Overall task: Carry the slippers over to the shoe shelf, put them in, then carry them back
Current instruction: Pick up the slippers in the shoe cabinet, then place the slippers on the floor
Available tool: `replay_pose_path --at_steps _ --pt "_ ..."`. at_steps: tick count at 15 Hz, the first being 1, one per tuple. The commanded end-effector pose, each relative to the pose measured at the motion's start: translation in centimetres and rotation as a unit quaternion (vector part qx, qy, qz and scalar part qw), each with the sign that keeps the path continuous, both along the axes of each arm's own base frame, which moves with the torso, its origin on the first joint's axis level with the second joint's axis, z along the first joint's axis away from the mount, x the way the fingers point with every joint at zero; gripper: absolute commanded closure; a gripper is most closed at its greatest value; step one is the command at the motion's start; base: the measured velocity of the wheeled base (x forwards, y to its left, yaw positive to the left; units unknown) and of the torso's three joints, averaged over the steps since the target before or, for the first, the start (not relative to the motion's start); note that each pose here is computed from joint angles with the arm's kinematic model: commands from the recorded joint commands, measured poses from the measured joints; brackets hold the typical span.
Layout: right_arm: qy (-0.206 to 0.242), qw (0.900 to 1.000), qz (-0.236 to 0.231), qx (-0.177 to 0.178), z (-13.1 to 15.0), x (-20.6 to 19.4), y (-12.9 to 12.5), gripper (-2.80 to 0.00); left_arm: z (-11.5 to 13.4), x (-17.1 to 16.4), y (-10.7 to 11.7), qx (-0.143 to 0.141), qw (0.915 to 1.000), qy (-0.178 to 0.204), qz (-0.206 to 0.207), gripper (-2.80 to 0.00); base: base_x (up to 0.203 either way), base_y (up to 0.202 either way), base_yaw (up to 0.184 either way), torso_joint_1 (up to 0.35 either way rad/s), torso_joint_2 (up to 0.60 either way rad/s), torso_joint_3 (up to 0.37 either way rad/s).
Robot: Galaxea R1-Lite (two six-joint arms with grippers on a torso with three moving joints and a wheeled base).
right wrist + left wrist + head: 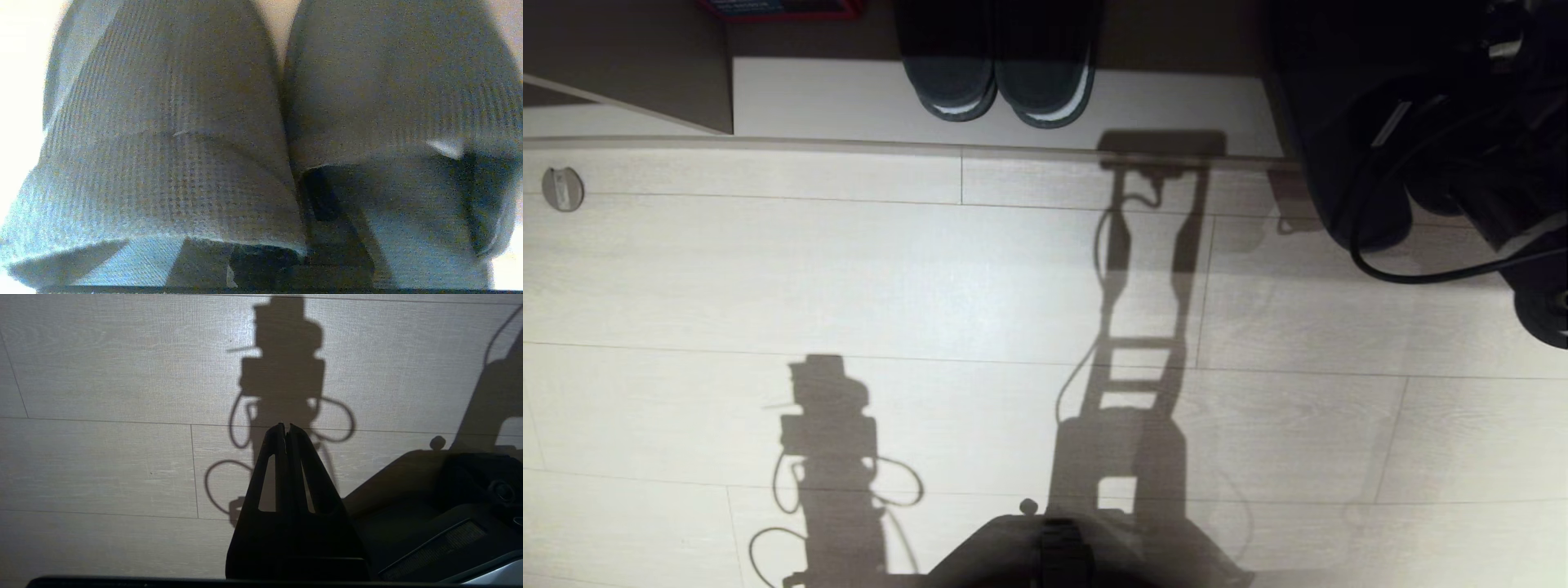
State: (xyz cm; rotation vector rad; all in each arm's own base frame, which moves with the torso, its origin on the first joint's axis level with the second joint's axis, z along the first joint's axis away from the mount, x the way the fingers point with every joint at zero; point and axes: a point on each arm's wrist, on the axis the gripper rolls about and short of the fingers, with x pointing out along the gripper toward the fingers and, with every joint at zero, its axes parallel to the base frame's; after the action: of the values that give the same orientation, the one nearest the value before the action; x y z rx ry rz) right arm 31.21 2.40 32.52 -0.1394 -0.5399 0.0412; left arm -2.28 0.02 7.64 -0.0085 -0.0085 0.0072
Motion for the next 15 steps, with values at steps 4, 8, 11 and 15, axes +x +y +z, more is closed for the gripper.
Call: replay_pose_path --at_steps 4,8,11,15 --pt "0.034 0.999 0.038 -0.004 0.6 -10.2 0.7 0.0 0.0 0.0 0.0 0.0 1.0 0.0 0.0 0.0 0.0 0.0 0.0 0.0 0.0 0.0" --pt "0.091 0.993 0.067 -0.014 -1.2 -15.7 0.9 0.0 0.0 0.0 0.0 0.0 1.0 -0.001 0.0 0.0 0.0 0.0 0.0 0.0 0.0 0.0" --pt "0.111 0.991 0.077 -0.019 -2.3 -19.7 0.3 0.0 0.0 0.0 0.0 0.0 1.0 -0.001 0.001 0.0 0.0 0.0 0.0 0.0 0.0 0.0" --pt "0.134 0.987 0.088 -0.024 -4.4 -26.0 -1.0 0.0 0.0 0.0 0.0 0.0 1.0 -0.001 0.001 0.0 0.0 0.0 0.0 0.007 0.0 0.001"
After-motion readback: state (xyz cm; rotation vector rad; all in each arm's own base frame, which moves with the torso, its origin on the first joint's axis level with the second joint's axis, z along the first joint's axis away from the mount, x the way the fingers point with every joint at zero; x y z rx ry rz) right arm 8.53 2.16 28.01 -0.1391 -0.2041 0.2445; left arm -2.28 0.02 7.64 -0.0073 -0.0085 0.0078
